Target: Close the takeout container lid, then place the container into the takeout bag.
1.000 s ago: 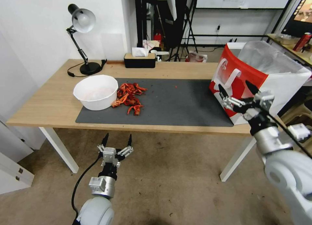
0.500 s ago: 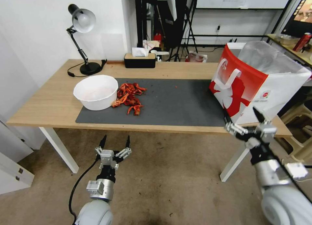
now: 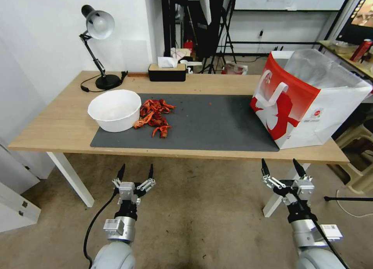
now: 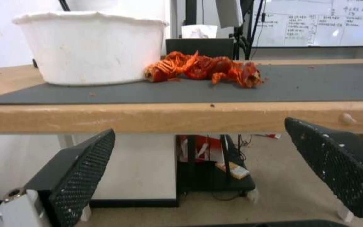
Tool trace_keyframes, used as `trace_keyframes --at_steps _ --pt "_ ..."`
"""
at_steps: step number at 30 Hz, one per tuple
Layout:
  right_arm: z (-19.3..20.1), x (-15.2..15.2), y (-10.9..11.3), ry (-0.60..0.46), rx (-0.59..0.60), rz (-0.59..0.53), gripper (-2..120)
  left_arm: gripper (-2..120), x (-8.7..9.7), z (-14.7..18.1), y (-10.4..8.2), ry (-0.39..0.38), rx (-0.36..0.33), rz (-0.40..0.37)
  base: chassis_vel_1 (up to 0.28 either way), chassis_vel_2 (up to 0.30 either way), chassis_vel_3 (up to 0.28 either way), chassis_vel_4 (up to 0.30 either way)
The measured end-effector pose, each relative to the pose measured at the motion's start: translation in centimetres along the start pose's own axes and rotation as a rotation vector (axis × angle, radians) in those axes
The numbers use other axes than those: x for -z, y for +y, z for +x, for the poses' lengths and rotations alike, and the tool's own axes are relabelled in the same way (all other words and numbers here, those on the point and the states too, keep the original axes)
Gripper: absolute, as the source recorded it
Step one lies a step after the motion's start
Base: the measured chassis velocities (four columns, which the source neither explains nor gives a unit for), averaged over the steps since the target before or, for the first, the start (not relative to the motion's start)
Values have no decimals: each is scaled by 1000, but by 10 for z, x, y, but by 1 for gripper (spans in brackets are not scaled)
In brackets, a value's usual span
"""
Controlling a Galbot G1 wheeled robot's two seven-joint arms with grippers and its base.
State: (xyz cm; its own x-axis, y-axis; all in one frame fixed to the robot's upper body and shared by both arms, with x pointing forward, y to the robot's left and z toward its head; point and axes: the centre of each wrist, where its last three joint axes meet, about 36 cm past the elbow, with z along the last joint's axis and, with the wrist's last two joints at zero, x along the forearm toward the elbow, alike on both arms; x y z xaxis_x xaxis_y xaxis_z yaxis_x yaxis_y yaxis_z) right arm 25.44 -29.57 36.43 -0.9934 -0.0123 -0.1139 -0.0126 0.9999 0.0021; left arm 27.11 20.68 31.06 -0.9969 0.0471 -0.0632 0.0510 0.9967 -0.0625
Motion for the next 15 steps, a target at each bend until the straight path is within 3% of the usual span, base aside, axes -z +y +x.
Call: trace_keyframes --at_steps 15 --pt "-4 -15 4 20 -15 -25 100 100 -10 1 -1 15 -13 10 0 0 0 0"
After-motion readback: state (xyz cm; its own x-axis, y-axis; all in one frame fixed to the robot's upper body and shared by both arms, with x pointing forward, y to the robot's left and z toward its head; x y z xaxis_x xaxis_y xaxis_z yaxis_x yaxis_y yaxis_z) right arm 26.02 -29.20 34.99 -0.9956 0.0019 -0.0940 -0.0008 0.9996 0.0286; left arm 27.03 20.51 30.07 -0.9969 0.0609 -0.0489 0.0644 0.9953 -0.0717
